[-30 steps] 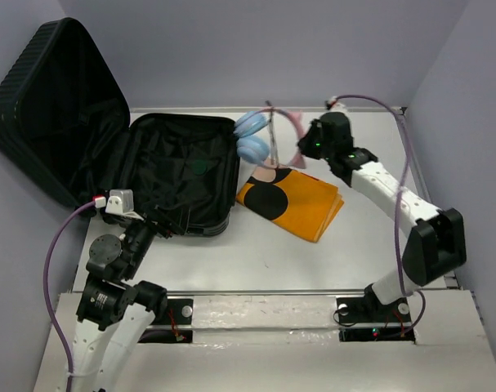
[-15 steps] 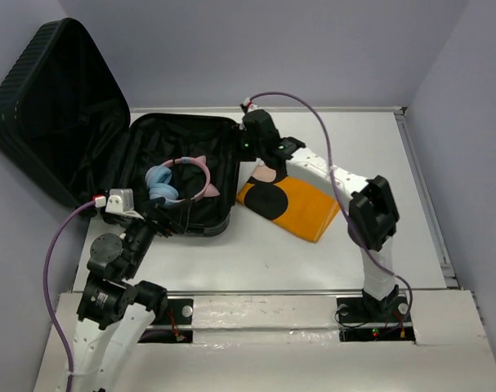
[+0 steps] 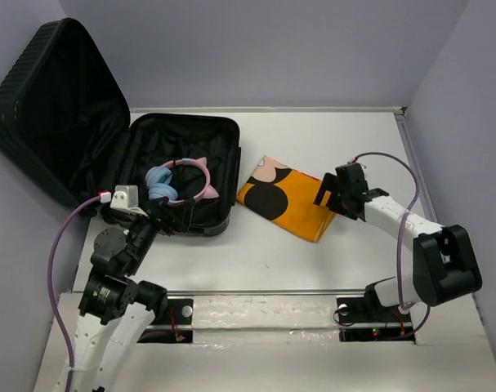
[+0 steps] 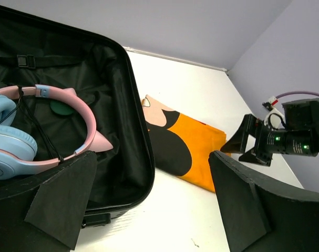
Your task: Pack the luggage
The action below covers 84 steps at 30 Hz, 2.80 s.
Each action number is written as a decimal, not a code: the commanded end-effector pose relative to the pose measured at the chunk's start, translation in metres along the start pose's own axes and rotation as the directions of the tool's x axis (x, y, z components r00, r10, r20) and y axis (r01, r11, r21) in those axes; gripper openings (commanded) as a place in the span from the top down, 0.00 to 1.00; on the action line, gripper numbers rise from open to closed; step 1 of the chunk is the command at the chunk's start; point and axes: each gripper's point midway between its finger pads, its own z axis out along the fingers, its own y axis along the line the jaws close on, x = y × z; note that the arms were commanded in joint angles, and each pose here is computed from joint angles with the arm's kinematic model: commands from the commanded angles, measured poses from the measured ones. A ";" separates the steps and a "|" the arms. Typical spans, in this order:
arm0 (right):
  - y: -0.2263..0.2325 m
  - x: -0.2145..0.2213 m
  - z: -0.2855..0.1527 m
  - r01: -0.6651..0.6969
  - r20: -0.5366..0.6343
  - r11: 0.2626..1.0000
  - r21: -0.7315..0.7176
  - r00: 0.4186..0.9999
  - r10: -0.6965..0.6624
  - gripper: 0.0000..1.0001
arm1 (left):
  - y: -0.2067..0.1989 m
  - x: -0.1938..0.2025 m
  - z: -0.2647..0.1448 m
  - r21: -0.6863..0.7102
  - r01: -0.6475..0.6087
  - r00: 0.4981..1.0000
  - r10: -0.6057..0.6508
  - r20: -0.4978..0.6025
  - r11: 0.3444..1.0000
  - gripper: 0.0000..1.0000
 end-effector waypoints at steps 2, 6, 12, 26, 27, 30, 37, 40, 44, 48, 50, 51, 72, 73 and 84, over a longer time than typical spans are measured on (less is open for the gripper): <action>-0.008 0.007 0.014 -0.019 -0.013 1.000 0.005 1.000 0.020 0.00 | -0.013 -0.014 0.002 0.055 -0.016 1.000 0.014 0.028 0.998 0.01; 0.001 0.018 0.027 -0.021 -0.077 0.999 -0.031 0.997 0.018 0.07 | -0.014 -0.014 0.003 0.059 -0.016 1.000 0.014 0.027 0.998 0.01; 0.014 0.023 0.040 -0.006 -0.130 0.997 -0.073 0.992 -0.004 0.75 | -0.018 -0.005 0.010 0.084 -0.019 1.000 0.021 -0.022 0.996 0.01; -0.042 -0.037 -0.009 0.001 0.110 0.990 0.140 0.994 -0.017 0.93 | -0.053 0.020 0.034 0.237 0.014 0.977 0.037 -0.212 0.971 0.01; -0.046 -0.043 -0.016 0.008 0.133 0.986 0.166 0.991 -0.030 0.93 | -0.052 0.022 0.038 0.222 0.013 0.974 0.037 -0.222 0.975 0.01; -0.076 -0.054 -0.031 0.011 0.179 0.957 0.289 0.982 -0.065 0.93 | -0.067 0.028 0.048 0.216 0.019 0.966 0.037 -0.255 0.976 0.01; -0.073 -0.053 -0.041 0.022 0.201 0.968 0.251 0.977 -0.074 0.93 | -0.111 0.084 0.097 0.100 -0.121 0.919 0.150 -0.365 0.988 0.01; -0.072 -0.049 -0.035 0.025 0.184 0.972 0.234 0.981 -0.069 0.93 | -0.117 0.114 0.128 0.030 -0.218 0.886 0.211 -0.413 0.976 0.01; -0.063 -0.049 -0.034 0.023 0.188 0.984 0.178 0.981 -0.057 0.93 | -0.133 0.143 0.177 0.011 -0.303 0.840 0.273 -0.468 0.953 0.01; -0.054 -0.046 -0.032 0.021 0.184 0.992 0.121 0.982 -0.043 0.93 | -0.127 0.193 0.223 -0.003 -0.396 0.767 0.328 -0.552 0.918 0.02; -0.051 -0.045 -0.032 0.025 0.179 0.994 0.105 0.983 -0.043 0.93 | -0.121 0.207 0.236 -0.004 -0.418 0.735 0.335 -0.589 0.908 0.02; -0.050 -0.045 -0.032 0.026 0.182 0.994 0.102 0.982 -0.044 0.93 | -0.117 0.216 0.251 -0.010 -0.431 0.721 0.338 -0.605 0.902 0.03; -0.097 -0.035 -0.029 -0.170 0.121 0.978 0.123 0.980 0.155 0.19 | -0.078 0.330 0.300 0.056 -0.408 0.567 0.300 -0.767 0.911 0.14; -0.096 -0.032 -0.026 -0.170 0.106 0.978 0.121 0.982 0.158 0.18 | -0.078 0.332 0.299 0.059 -0.402 0.565 0.298 -0.769 0.914 0.17; -0.100 -0.007 0.004 -0.207 -0.069 0.969 0.132 0.974 0.218 0.17 | -0.078 0.355 0.291 0.077 -0.335 0.569 0.266 -0.778 0.939 0.64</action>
